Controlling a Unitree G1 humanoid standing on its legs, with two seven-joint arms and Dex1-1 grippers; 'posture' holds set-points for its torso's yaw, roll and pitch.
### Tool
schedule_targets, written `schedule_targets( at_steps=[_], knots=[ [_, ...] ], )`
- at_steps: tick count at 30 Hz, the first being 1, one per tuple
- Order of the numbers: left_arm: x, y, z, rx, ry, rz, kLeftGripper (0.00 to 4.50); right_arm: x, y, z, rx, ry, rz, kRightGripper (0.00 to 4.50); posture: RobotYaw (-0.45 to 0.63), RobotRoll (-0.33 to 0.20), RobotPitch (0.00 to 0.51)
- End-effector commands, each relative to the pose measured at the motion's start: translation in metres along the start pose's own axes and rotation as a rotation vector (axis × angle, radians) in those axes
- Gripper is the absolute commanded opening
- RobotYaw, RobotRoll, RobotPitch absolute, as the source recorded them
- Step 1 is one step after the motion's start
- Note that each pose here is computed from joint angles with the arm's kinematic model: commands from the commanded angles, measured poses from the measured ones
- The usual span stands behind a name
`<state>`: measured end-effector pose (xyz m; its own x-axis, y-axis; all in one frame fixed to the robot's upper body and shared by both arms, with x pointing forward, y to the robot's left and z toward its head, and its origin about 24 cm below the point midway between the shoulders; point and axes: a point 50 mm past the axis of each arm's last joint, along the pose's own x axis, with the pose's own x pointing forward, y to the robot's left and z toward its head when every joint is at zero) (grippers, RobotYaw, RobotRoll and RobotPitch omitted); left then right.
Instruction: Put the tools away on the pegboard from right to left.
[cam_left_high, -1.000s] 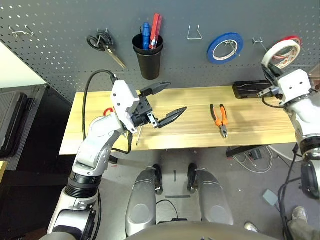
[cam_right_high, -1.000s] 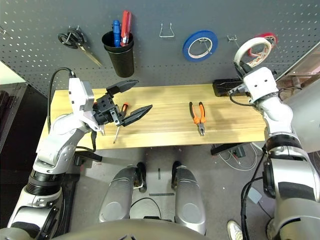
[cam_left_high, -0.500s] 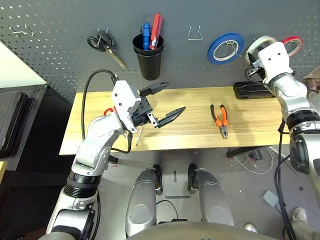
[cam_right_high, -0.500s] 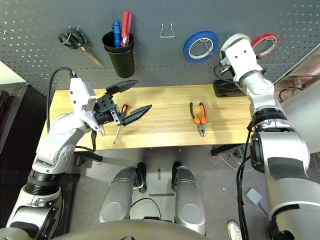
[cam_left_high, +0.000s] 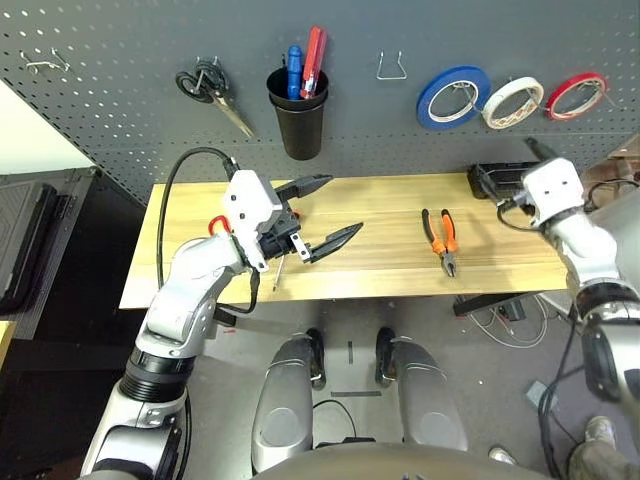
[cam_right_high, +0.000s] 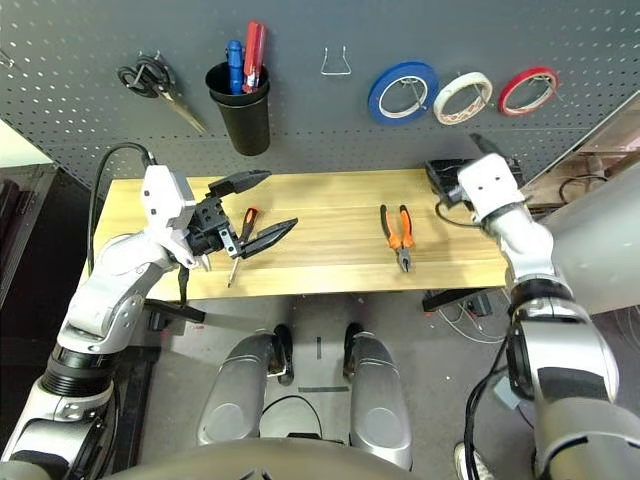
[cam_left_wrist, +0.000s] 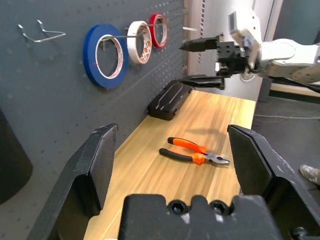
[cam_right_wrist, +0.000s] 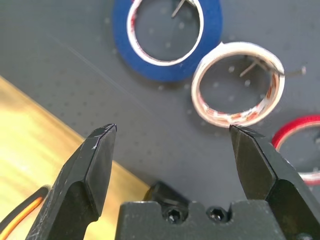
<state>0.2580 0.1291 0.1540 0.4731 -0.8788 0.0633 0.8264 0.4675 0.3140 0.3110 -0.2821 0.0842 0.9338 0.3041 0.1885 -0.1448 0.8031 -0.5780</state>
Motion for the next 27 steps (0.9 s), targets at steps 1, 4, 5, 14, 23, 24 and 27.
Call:
schedule_targets(
  at_steps=[1, 4, 5, 14, 23, 24, 27],
  knots=[
    [-0.001, -0.004, -0.006, 0.014, 0.041, -0.033, 4.50, -0.013, 0.004, -0.013, 0.062, 0.108, -0.052, 4.47, 0.11, 0.000, 0.213],
    [-0.002, -0.004, -0.014, 0.032, 0.098, -0.052, 4.50, -0.022, 0.010, -0.022, 0.131, 0.220, -0.101, 4.47, 0.11, 0.000, 0.213],
    [-0.003, -0.004, -0.017, 0.039, 0.118, -0.060, 4.50, -0.023, 0.011, -0.024, 0.155, 0.253, -0.120, 4.47, 0.11, 0.000, 0.213],
    [-0.013, 0.001, -0.041, 0.103, 0.332, -0.121, 4.50, -0.027, 0.032, -0.028, 0.369, 0.497, -0.141, 4.47, 0.09, 0.000, 0.222],
    [-0.015, 0.001, -0.041, 0.112, 0.358, -0.132, 4.50, -0.009, 0.056, -0.028, 0.595, 0.725, -0.059, 4.47, 0.10, 0.000, 0.248],
    [-0.015, 0.000, -0.040, 0.111, 0.358, -0.134, 4.50, -0.006, 0.058, -0.028, 0.619, 0.744, -0.053, 4.47, 0.10, 0.000, 0.250],
    [-0.014, -0.001, -0.037, 0.078, 0.333, -0.119, 4.50, 0.006, 0.068, -0.026, 0.706, 0.801, -0.025, 4.47, 0.10, 0.000, 0.263]
  ],
)
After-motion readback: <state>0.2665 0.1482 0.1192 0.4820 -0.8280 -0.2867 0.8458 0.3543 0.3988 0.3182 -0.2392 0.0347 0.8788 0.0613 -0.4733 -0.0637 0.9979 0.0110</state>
